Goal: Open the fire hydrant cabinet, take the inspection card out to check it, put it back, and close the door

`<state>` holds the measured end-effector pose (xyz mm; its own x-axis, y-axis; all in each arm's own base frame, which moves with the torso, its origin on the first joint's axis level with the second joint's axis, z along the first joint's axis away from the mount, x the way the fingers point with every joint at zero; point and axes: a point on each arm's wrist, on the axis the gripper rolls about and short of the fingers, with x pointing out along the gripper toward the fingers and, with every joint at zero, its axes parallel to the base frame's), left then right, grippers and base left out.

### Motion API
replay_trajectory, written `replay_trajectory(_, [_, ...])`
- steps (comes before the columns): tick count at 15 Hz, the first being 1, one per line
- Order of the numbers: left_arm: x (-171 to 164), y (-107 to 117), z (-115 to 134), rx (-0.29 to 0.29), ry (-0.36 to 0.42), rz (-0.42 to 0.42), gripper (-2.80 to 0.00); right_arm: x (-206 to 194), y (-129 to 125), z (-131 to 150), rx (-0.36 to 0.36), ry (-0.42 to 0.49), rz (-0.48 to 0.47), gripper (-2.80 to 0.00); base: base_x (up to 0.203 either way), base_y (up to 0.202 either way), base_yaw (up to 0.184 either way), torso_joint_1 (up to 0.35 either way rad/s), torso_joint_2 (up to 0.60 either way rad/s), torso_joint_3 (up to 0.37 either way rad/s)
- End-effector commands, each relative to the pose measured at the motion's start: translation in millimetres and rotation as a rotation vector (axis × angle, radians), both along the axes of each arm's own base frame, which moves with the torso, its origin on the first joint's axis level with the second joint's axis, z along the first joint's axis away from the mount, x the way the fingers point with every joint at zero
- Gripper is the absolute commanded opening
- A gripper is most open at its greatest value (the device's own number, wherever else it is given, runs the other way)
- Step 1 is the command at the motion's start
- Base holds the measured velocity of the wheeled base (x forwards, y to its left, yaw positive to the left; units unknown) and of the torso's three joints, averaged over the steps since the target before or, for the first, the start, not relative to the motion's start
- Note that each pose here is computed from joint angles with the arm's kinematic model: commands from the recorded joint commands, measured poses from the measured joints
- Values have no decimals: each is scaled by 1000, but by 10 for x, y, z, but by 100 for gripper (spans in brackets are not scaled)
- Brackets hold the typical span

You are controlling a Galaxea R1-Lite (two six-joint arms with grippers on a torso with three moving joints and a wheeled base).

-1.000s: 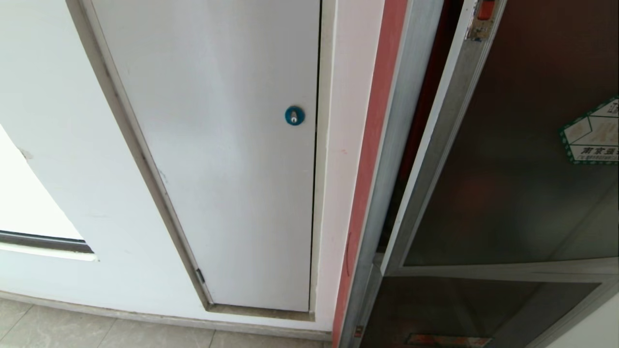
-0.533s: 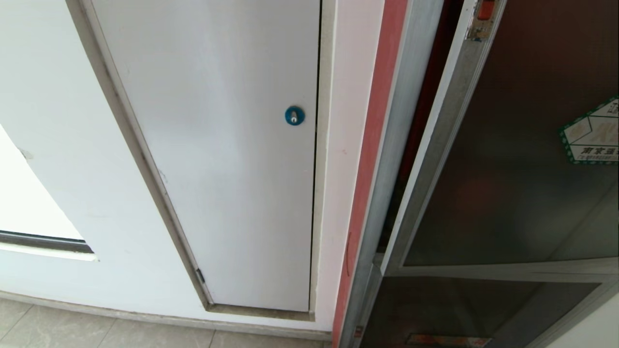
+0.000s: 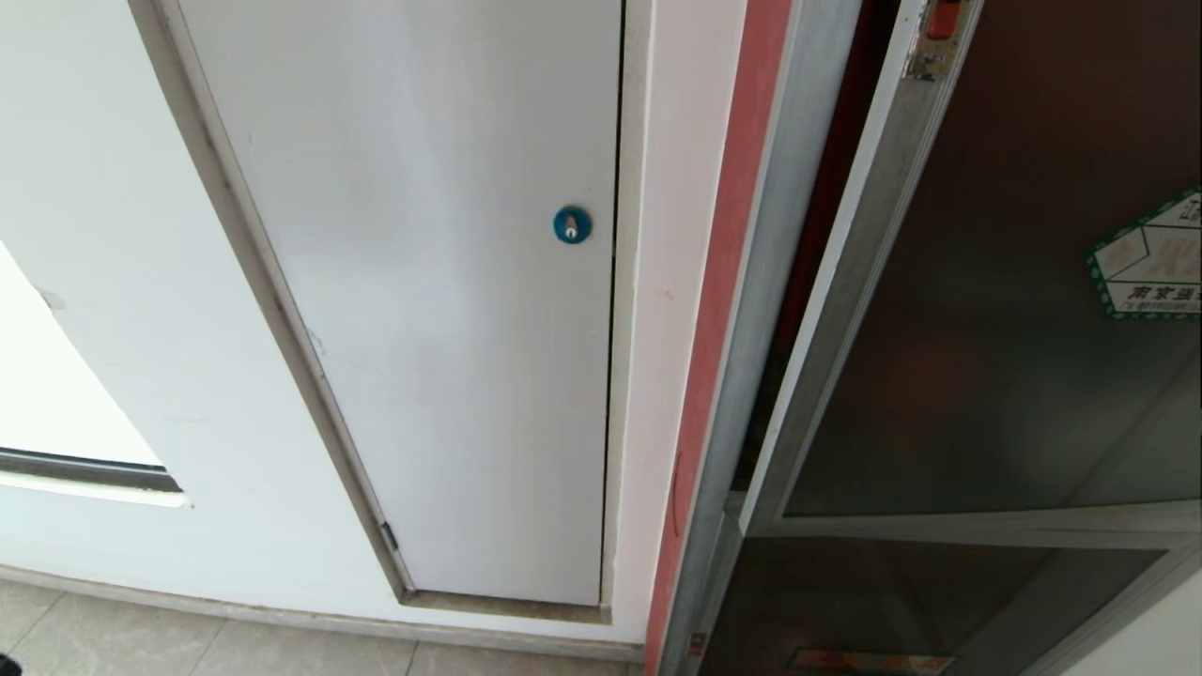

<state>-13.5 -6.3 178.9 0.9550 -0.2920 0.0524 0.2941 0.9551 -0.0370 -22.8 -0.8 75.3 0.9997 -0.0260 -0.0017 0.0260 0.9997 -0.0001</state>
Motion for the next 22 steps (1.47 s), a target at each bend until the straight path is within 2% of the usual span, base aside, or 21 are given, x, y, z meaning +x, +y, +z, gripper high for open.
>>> replay_trajectory(1, [418, -19, 302, -14, 143, -70, -280, 2, 0, 1, 0, 3, 0, -280, 0, 0, 0, 0, 0, 0])
replay_trajectory(4, [966, -121, 644, -41, 220, -273, -280, 2, 0, 1, 0, 3, 1, -280, 0, 0, 0, 0, 0, 0])
replay_trajectory(6, [1361, -329, 750, -48, 279, -433, -280, 2, 0, 1, 0, 3, 0, -280, 0, 0, 0, 0, 0, 0])
replay_trajectory(9, [1826, -713, 821, -37, 334, -593, -280, 2, 0, 1, 0, 3, 0, -280, 0, 0, 0, 0, 0, 0])
replay_trajectory(14, [2416, -1328, 953, -17, 341, -737, -280, 2, 0, 1, 0, 3, 0, -280, 0, 0, 0, 0, 0, 0])
replay_trajectory(17, [2725, -1710, 908, -2, 349, -797, -280, 1, 0, 1, 0, 2, 1, -280, 0, 0, 0, 0, 0, 0])
replay_trajectory(20, [2854, -2125, 874, -6, 289, -882, -280, 2, 0, 1, 0, 3, 0, -280, 0, 0, 0, 0, 0, 0])
replay_trajectory(22, [2889, -2301, 833, -3, 282, -914, -280, 1, 0, 1, 0, 1, 1, -280, 0, 0, 0, 0, 0, 0])
